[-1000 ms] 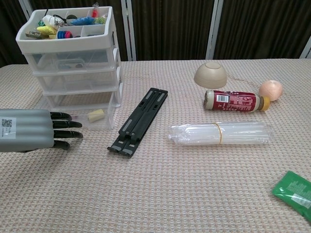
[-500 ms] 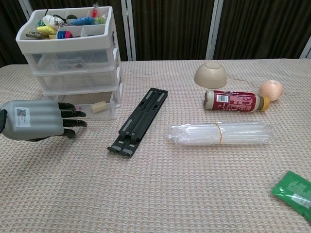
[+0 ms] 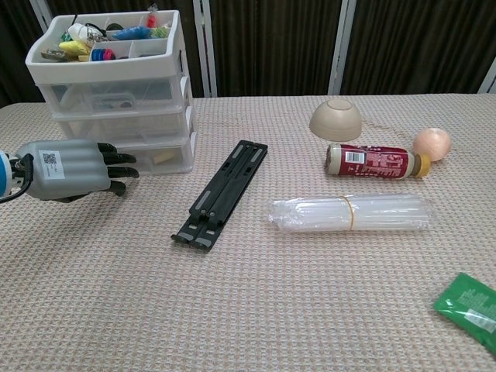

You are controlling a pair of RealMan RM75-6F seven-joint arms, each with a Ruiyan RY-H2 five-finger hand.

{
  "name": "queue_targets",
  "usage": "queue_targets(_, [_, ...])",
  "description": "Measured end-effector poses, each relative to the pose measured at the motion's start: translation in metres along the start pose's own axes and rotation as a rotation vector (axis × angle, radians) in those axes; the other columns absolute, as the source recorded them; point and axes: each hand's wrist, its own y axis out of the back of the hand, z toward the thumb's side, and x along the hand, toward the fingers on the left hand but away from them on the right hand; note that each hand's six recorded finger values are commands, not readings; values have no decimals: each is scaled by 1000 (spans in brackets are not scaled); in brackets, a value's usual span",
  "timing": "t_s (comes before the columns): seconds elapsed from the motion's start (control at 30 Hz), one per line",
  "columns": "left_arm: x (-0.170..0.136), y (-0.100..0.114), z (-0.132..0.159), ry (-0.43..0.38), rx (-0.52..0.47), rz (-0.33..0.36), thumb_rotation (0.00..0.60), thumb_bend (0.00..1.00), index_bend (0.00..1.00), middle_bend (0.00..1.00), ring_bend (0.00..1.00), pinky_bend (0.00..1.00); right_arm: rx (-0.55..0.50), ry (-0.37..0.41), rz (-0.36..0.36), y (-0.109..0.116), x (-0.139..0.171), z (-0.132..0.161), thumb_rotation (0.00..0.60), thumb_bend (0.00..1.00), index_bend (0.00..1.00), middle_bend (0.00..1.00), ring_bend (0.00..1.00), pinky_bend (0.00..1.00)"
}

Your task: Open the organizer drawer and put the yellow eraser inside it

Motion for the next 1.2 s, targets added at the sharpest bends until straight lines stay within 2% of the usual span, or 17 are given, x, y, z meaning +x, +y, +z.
queue_targets(0.23, [0,-3,-4,31,-35,-16,600,1000,256,73,0,122,0,-2,0,0,0,-1,600,61,108,0,0,0])
queue_targets(0.4, [-16,5,3,16,-70,29,600,1000,246,67,0,121,3,-1,1,0,0,-1,600,61,109,0,0,0])
queue_targets(0.53, [-39,15,7,32,-150,88,600,976,229,66,0,119,5,2,0,0,1,-1,600,61,109,0,0,0])
queue_targets(0.73, [-78,31,3,125,-276,198,600,700,205,45,0,95,7,4,-1,0,1,0,600,61,109,0,0,0])
queue_targets(0.83, [-105,39,-3,225,-379,268,600,538,177,10,0,68,3,3,5,-1,2,0,600,61,109,0,0,0])
queue_targets(0.93, [-141,41,-9,359,-501,320,600,366,69,0,0,30,1,4,6,-1,2,1,600,61,109,0,0,0])
queue_targets(1.07, [-193,30,-10,553,-717,314,600,175,0,0,0,0,3,8,7,-1,1,3,600,61,109,0,0,0])
queue_targets(1.2, [-233,17,-10,674,-864,280,600,126,0,0,0,0,1,12,8,-3,0,4,600,61,108,0,0,0])
